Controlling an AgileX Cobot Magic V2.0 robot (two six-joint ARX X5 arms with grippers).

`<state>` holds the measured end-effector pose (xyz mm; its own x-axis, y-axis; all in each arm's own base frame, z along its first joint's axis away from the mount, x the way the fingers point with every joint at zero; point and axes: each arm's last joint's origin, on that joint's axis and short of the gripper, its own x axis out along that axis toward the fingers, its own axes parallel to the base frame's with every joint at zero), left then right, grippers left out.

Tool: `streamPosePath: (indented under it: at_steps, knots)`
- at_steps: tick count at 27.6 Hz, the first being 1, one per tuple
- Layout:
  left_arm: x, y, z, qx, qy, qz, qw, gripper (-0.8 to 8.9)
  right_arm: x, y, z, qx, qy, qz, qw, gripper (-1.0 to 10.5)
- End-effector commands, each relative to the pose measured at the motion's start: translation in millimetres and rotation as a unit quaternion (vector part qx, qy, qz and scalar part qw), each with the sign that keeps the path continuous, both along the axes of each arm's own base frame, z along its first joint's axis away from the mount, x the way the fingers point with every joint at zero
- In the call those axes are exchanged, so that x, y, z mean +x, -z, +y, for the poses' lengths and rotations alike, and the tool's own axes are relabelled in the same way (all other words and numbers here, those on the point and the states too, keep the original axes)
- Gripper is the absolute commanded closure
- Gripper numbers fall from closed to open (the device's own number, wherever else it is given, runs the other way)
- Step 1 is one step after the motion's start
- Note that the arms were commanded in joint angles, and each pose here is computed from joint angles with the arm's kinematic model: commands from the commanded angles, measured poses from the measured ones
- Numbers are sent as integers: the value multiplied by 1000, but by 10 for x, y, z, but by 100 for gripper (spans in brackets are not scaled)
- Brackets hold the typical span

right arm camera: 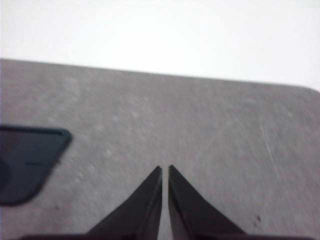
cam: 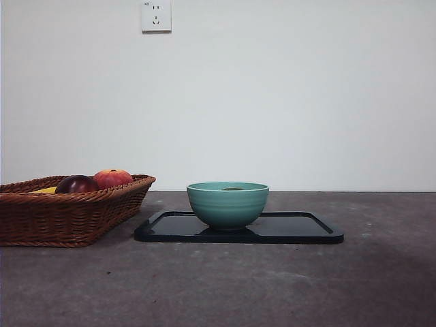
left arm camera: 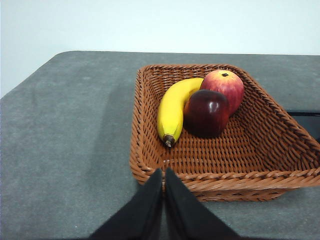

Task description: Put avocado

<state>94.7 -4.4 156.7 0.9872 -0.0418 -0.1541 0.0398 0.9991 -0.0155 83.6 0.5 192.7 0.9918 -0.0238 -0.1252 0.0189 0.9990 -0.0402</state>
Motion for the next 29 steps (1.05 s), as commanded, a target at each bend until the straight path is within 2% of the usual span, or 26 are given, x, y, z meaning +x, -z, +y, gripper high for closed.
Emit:
streamPosePath:
  at_steps: [1,7,29]
  knots:
    - [9,79,3,0,-4,14,1000,807,36,115,-14,8,9,7,1000,930]
    - [9,79,3,0,-4,14,1000,807,92,392,-21,7,16,44,999,930]
    - [9,78,3,0,-4,14,1000,807,125,408,-19,13,13,12,1000,930]
